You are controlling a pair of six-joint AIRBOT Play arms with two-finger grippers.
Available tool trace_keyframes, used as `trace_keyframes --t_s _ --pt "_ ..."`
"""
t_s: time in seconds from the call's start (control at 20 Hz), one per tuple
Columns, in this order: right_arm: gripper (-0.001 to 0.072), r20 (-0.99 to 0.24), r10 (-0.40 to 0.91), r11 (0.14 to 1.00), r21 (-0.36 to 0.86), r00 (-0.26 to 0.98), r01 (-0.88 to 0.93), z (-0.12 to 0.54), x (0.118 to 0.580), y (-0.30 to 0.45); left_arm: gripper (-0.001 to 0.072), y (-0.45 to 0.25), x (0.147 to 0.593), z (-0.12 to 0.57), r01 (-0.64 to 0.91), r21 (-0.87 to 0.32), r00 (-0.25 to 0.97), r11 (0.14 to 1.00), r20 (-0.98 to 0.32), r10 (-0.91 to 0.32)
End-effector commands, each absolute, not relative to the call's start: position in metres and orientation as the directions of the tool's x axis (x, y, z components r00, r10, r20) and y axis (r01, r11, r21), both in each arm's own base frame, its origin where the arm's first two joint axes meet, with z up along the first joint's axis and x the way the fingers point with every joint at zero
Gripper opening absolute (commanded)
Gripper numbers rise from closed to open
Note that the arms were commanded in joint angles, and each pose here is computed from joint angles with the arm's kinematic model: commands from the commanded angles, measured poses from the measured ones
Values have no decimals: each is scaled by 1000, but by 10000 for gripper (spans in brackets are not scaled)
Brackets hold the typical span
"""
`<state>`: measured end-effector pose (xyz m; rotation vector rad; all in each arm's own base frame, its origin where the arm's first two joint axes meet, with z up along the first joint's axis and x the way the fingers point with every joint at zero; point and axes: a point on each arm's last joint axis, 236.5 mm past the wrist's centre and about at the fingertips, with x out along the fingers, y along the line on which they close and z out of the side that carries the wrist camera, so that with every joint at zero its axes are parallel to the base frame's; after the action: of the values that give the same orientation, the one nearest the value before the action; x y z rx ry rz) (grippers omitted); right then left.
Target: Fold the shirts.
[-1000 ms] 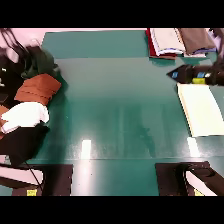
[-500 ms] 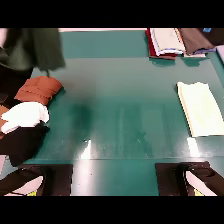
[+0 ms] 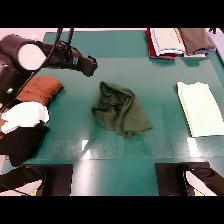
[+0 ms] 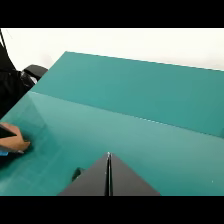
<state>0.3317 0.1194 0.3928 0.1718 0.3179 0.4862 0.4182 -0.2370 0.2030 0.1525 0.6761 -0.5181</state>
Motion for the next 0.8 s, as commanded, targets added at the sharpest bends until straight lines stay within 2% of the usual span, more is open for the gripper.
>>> trace_keyframes --t_s 0.0,0.15,0.3,0.6,0.7,0.75 --pt "18 -269 488 869 237 830 -434 391 330 120 568 -211 440 141 363 -208 567 908 -724 -393" --pt "18 -282 489 869 236 826 -434 388 329 121 568 -220 430 71 301 -388 401 871 -777 -485" --pt "18 -282 488 870 236 826 -433 388 329 121 569 -257 401 23 340 -505 225 794 -776 -590" --pt "18 -284 488 870 236 826 -433 387 329 120 570 -299 344 -33 410 -518 29 750 -815 -579" --pt "18 -291 488 870 238 823 -432 385 330 121 567 -300 337 -40 427 -503 11 752 -828 -560" --pt "19 -303 491 869 239 817 -434 382 329 121 452 -297 339 -42 436 -487 18 757 -836 -548"
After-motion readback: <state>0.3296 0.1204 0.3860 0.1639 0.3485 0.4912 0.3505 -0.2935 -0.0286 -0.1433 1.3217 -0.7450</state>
